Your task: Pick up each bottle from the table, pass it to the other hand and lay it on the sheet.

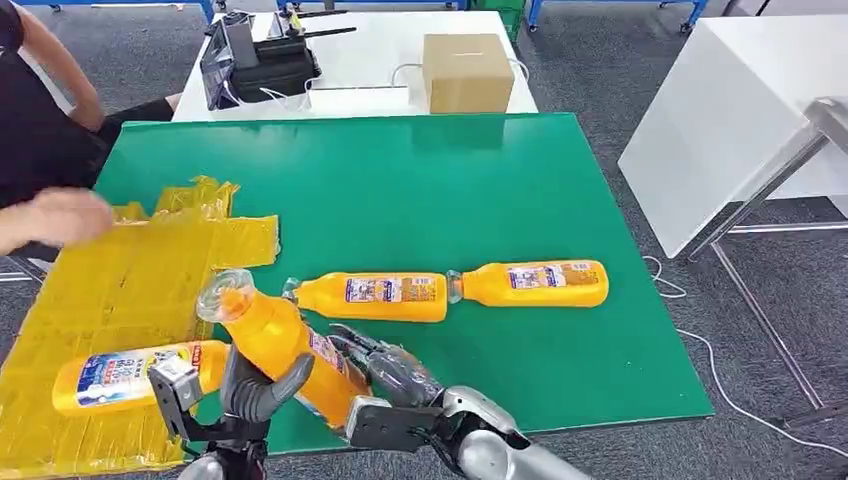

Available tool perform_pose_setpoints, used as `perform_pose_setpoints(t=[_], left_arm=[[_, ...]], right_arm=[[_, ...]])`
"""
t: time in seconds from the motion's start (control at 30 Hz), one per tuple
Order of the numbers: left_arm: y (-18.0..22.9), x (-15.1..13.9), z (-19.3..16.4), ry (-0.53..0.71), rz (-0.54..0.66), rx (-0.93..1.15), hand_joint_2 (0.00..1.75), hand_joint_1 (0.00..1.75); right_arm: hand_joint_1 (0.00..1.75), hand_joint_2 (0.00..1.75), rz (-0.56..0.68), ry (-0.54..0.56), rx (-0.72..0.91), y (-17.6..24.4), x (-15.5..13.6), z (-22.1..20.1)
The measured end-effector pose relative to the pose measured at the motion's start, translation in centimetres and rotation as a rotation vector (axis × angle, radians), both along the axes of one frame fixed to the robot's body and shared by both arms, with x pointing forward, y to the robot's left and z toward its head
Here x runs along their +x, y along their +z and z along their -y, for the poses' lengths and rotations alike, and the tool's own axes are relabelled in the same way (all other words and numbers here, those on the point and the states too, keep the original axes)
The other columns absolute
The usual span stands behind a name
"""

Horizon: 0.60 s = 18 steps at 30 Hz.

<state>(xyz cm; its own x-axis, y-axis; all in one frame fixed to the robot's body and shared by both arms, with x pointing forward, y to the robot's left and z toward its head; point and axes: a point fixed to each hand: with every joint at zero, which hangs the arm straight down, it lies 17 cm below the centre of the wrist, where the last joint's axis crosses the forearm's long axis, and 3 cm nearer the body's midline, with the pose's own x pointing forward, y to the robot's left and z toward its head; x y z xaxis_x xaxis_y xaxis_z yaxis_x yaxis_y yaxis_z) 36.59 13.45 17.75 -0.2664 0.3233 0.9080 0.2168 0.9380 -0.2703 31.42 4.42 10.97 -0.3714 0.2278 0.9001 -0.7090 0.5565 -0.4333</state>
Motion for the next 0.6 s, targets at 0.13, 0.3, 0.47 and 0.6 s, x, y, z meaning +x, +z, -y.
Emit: perform_pose_setpoints(t=[0.13,0.3,0.47,0.6], left_arm=[[1.0,0.0,-3.4,0.12,0.084,0.155,1.75,1.75],[3.0,0.4,-8.9,0.224,0.15,0.282,1.75,1.75],[4.1,0.2,-10.5,0.26,0.177,0.306,1.75,1.75],[5.4,0.1,-12.8,0.373,0.242,0.455,1.75,1.75]], right_arm=[[0.0,0.0,0.058,-0.076,0.055,1.2,0.4,3.3],[0.0,0.0,0.089,-0.161,0.077,2.0,0.6,7.6],[0.0,0.0,0.103,-0.191,0.088,2.8,0.7,8.9],[0.0,0.0,0.116,-0.225,0.105,3.3,0.6,10.1]])
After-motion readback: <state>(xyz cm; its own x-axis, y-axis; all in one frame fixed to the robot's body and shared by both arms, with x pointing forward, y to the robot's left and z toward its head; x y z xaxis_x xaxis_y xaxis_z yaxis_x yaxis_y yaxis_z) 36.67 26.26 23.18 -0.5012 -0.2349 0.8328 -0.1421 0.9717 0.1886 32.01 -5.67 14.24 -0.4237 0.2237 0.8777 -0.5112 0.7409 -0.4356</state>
